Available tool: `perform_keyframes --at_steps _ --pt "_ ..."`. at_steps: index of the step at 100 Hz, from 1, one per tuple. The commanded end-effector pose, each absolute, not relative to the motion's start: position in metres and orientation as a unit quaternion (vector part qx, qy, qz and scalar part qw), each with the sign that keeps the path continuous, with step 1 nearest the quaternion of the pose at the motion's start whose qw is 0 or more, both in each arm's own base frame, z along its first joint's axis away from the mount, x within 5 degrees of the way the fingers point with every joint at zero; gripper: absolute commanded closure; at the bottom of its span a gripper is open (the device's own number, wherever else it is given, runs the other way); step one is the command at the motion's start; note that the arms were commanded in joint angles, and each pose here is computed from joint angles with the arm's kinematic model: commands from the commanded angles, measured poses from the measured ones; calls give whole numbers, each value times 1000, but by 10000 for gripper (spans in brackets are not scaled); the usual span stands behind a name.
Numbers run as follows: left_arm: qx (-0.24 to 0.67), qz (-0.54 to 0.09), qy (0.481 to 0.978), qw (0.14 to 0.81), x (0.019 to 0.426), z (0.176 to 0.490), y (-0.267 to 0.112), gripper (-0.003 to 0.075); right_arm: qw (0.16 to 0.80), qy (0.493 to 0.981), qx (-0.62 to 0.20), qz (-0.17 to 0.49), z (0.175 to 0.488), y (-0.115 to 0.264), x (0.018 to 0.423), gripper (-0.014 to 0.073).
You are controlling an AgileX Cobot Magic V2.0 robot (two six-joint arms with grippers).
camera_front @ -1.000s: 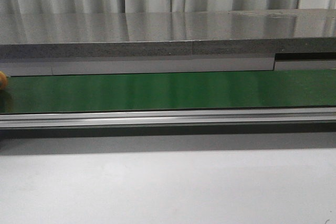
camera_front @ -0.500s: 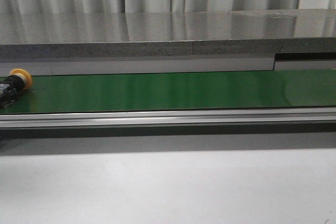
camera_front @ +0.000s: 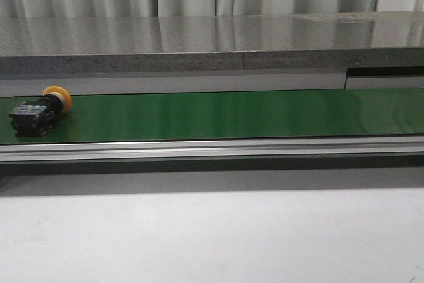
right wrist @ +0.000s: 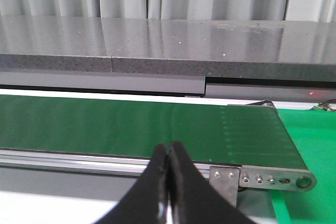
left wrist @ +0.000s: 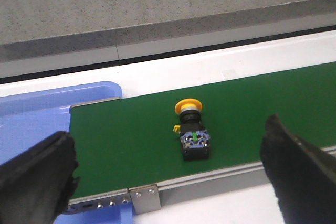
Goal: Move button from left to right
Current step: 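Open the left gripper to release the switch on the belt, then let the belt carry the switch toward the right gripper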
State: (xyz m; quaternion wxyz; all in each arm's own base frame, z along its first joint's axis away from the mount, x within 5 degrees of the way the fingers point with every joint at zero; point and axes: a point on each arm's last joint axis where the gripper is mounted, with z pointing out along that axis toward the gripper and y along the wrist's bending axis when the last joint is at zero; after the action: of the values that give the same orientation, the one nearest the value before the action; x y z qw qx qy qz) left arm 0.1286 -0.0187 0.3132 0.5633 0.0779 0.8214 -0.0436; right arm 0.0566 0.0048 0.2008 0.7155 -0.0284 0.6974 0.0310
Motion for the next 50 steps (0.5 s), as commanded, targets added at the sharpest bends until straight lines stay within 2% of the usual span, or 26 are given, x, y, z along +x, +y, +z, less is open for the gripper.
perform_keyframes --at_steps 1,12,25,36,50 --pt "64 -48 786 613 117 314 -17 32 756 653 -29 31 215 5 54 663" --pt "33 -67 778 624 99 300 -14 34 756 653 -29 31 215 5 54 663" --pt "26 -65 765 640 86 285 -12 78 756 653 -29 31 215 5 54 663" --pt "24 -62 744 664 81 285 -11 103 756 653 -29 31 215 5 54 663" --pt "24 -62 744 665 81 285 -11 140 756 653 -29 31 215 5 54 663"
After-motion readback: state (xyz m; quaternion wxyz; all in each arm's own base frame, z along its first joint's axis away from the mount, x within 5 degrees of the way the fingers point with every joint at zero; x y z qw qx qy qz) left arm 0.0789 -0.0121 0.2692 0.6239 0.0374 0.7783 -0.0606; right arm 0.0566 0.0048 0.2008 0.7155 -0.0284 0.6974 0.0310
